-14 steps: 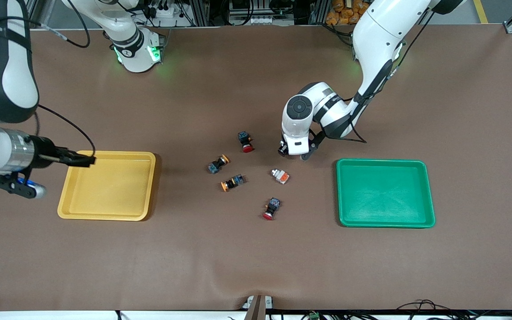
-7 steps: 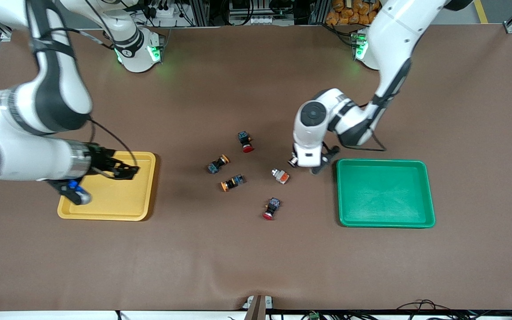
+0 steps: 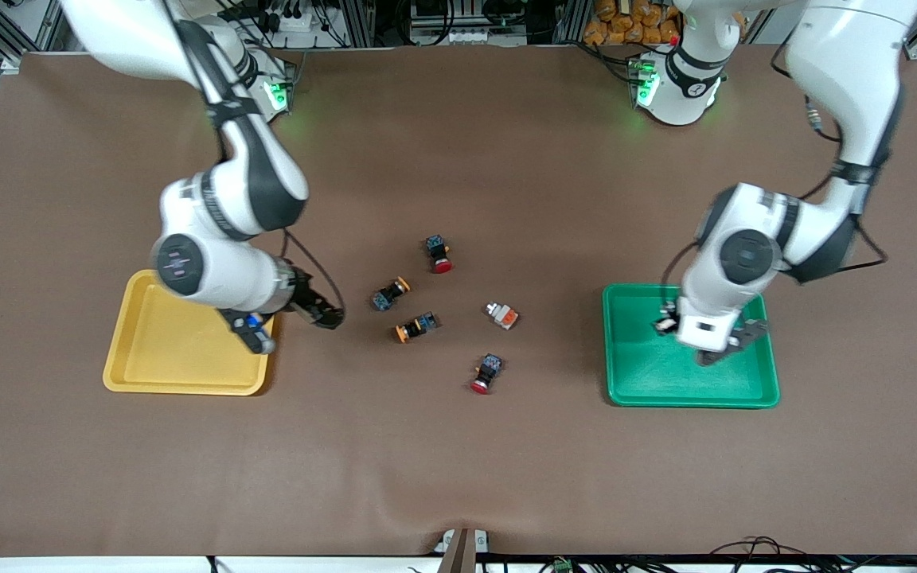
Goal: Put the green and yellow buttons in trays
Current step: 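Lower the left gripper's button into the green tray while the right gripper grasps, then carry the right gripper's button to the yellow tray while the left gripper grasps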
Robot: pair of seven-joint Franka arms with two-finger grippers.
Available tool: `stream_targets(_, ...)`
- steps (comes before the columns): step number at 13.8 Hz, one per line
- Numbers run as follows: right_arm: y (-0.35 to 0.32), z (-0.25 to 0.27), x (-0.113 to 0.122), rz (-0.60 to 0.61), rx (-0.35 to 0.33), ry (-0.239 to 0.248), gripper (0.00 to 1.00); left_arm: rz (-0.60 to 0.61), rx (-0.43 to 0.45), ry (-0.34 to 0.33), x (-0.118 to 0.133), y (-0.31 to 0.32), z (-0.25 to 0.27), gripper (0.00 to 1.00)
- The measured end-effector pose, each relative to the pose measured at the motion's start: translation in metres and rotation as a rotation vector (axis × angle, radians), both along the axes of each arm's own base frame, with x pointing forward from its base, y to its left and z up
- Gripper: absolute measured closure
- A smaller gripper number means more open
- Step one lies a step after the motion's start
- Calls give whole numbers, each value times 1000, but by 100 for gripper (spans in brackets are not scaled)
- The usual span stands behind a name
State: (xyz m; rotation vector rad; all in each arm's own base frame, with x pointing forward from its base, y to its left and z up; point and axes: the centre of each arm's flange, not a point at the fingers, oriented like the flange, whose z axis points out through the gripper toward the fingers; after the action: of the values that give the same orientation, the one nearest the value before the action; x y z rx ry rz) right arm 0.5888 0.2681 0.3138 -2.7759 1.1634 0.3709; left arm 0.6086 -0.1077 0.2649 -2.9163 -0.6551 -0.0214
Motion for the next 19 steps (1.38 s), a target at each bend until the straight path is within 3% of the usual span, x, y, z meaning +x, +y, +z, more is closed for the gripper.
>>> stream_targets(4, 50, -62, -24, 11, -28, -12, 0, -54, -12, -14, 14, 65, -33, 58)
stream_targets(6, 63, -89, -30, 13, -34, -34, 0, -62, -23, -20, 18, 64, -37, 43)
stream_targets(10, 68, -126, -40, 13, -48, -46, 21, -65, -46, -54, 24, 36, -21, 3)
stream_targets(13, 67, -128, -40, 12, -50, -46, 54, -1, -80, -63, 15, -23, -3, 0)
stream_targets(14, 67, -127, -40, 12, -49, -46, 60, 33, -91, -67, 9, -50, 0, 0)
stream_targets(19, 46, -107, -28, 85, -96, -43, 59, 216, -157, -101, -34, -222, -1, 0)
